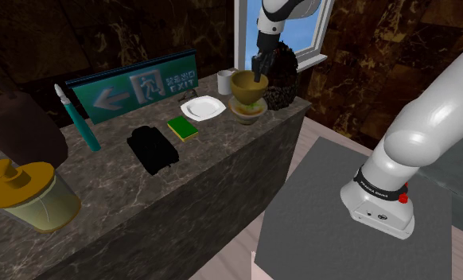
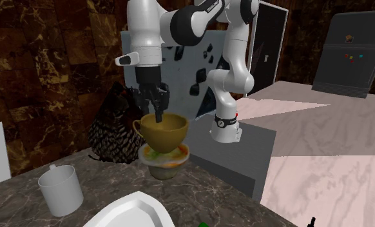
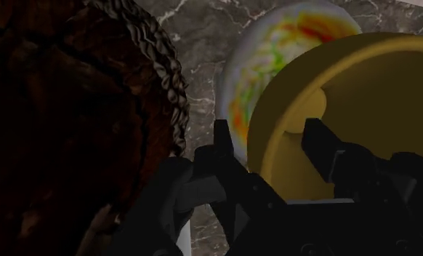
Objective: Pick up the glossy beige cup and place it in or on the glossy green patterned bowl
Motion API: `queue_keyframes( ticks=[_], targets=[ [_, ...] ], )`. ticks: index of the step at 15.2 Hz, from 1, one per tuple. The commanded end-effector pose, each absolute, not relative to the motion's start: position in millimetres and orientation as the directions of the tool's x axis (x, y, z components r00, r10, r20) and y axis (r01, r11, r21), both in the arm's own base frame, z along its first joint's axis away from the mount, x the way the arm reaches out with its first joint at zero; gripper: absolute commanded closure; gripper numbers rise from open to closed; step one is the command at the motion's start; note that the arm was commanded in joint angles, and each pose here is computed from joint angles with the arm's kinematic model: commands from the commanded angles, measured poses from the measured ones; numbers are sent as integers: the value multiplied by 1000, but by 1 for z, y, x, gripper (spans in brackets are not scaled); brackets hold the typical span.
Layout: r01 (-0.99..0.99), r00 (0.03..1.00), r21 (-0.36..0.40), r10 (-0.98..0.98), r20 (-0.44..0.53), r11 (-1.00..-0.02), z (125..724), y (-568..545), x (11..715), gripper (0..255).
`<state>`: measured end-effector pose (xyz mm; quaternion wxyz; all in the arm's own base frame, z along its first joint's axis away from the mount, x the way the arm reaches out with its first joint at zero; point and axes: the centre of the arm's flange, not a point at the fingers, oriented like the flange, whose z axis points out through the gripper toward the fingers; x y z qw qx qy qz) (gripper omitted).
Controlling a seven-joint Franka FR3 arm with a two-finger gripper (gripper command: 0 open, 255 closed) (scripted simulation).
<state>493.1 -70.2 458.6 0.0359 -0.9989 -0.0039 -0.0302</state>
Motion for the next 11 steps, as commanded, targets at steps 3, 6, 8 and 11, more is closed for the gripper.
queue_keyframes(
  ticks=[3, 6, 8, 11],
  targets=[
    [10, 998, -71, 6, 60, -997, 459, -70, 493, 0],
    [10, 998, -71, 6, 60, -997, 472, -71, 492, 0],
    [10, 998, -71, 6, 60, -997, 498, -73, 491, 0],
    [10, 998, -71, 6, 60, -997, 508, -74, 490, 0]
  ],
)
